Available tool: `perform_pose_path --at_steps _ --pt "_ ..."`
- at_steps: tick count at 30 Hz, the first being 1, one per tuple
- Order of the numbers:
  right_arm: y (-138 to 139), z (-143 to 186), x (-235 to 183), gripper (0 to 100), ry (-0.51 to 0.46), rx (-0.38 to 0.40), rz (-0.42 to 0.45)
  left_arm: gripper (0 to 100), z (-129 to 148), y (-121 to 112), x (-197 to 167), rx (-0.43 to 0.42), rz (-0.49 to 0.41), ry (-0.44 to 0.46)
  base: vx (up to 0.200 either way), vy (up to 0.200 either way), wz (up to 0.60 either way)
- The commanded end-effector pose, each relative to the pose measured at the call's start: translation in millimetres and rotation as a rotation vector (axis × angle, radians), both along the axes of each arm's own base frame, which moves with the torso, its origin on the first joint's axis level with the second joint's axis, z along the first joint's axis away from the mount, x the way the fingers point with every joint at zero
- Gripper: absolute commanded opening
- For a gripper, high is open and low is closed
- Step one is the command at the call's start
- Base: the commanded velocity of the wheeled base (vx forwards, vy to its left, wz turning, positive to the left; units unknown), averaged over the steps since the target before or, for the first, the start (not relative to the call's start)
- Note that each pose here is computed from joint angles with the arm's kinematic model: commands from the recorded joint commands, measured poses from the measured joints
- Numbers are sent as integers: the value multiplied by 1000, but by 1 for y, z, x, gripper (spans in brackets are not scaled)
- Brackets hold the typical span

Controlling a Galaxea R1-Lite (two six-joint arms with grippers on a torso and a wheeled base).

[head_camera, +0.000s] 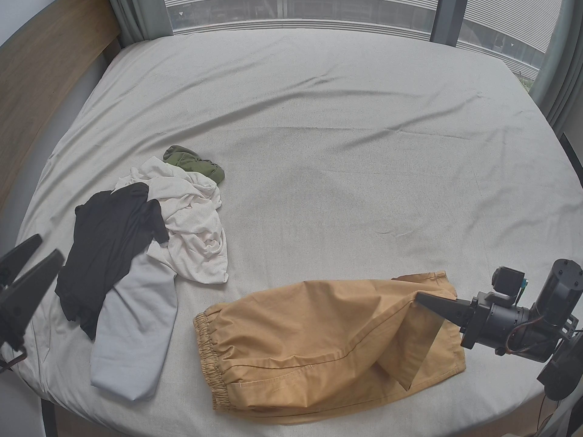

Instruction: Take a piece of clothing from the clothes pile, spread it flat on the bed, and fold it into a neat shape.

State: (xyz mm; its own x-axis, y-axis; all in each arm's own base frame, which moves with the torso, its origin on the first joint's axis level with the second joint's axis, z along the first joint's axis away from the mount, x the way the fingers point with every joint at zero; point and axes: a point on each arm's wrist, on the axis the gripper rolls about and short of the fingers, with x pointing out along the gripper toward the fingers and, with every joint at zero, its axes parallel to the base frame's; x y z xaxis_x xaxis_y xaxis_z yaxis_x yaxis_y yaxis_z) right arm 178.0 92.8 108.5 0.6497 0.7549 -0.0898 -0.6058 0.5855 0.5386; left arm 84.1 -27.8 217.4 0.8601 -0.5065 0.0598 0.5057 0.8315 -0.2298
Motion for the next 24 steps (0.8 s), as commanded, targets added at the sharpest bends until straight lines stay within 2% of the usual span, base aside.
perform_pose_path --at_steps 1,4,8,12,16,21,24 --pt "-16 8 -11 0 -30 15 -48 100 -28 -17 41 24 -132 184 0 0 0" --pt "-18 10 -10 0 -41 20 -58 100 -33 -18 45 29 -178 210 0 0 0" --pt "-17 10 -8 0 -45 20 -55 100 -41 -19 49 44 -187 248 0 0 0" --pt "-10 15 7 0 -71 31 -28 100 -63 -18 44 58 -182 332 0 0 0" --pt "-5 2 16 0 -20 10 -13 100 -77 -16 35 61 -189 387 0 0 0" --pt "-3 -2 25 0 -7 6 -21 100 -97 -14 26 74 -197 473 0 0 0" --pt "-4 -1 26 0 -10 9 -24 100 -109 -15 26 70 -245 552 0 0 0"
